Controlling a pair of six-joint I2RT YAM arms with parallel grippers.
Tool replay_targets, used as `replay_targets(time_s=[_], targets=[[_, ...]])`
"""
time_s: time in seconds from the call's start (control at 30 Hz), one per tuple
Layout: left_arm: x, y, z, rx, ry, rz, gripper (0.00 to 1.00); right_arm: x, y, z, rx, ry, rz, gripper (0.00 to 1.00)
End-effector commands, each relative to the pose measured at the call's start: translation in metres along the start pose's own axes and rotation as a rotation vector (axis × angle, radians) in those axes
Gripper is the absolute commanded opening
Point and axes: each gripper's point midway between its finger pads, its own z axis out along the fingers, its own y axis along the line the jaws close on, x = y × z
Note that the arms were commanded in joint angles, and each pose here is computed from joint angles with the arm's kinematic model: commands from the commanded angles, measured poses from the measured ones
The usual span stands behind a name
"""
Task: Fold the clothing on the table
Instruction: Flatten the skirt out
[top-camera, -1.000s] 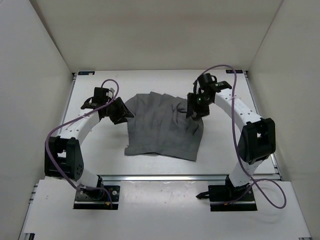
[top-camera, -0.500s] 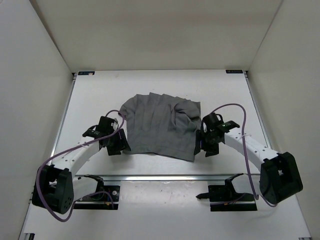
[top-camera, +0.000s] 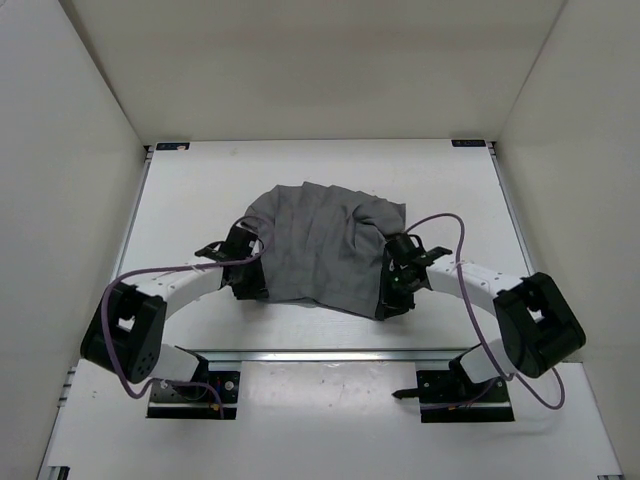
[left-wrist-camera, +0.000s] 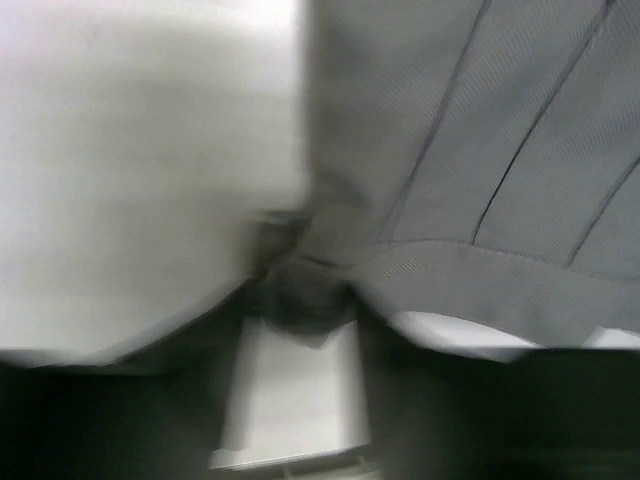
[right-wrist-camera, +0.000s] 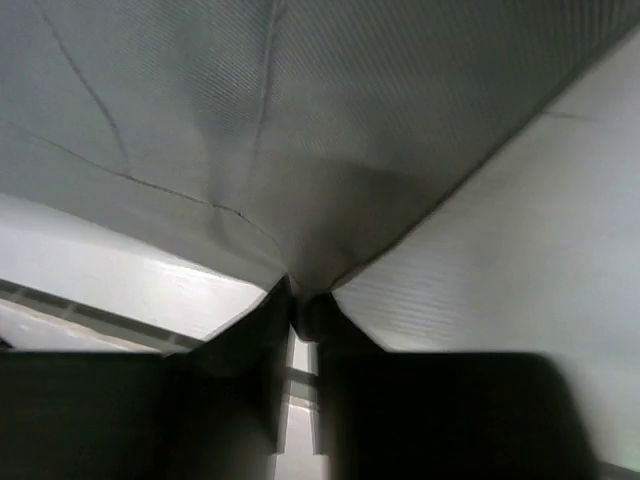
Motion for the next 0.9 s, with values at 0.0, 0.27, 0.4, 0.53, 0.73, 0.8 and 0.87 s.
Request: replay_targets(time_s=[0.0, 0.27, 0.4, 0.53, 0.73, 0.8, 0.87], targets=[[0.006, 0.004, 0.019, -0.016, 0.028, -0.015, 0.20, -0.013, 0.008, 0.013, -0.016, -0.016, -0.020, 0.00], [-0.213, -0.120, -0.080, 0.295, -0.297, -0.061, 0.00, -0.235, 0.062, -0.143, 0.019, -0.469, -0.094, 0.00], [-0.301, -0.164, -0.195, 0.440, -0.576, -0.080, 0.00, -0.299, 0.087, -0.264, 0.041, -0.816, -0.137, 0.00], [-0.278, -0.169, -0.227, 0.520, -0.678, -0.065, 0.00, -0.285, 0.094, -0.276, -0.051, -0.899, -0.165, 0.00], [-0.184, -0.089, -0.117, 0.464, -0.462, -0.184, 0.00, -0.221, 0.046, -0.167, -0.100, -0.666, -0.128, 0.00], [-0.148, -0.067, -0.087, 0.410, -0.383, -0.174, 0.00, -0.194, 0.037, -0.136, -0.112, -0.573, -0.129, 0.00], [-0.099, -0.044, -0.056, 0.347, -0.273, -0.168, 0.00, -0.164, 0.026, -0.110, -0.129, -0.479, -0.123, 0.00]])
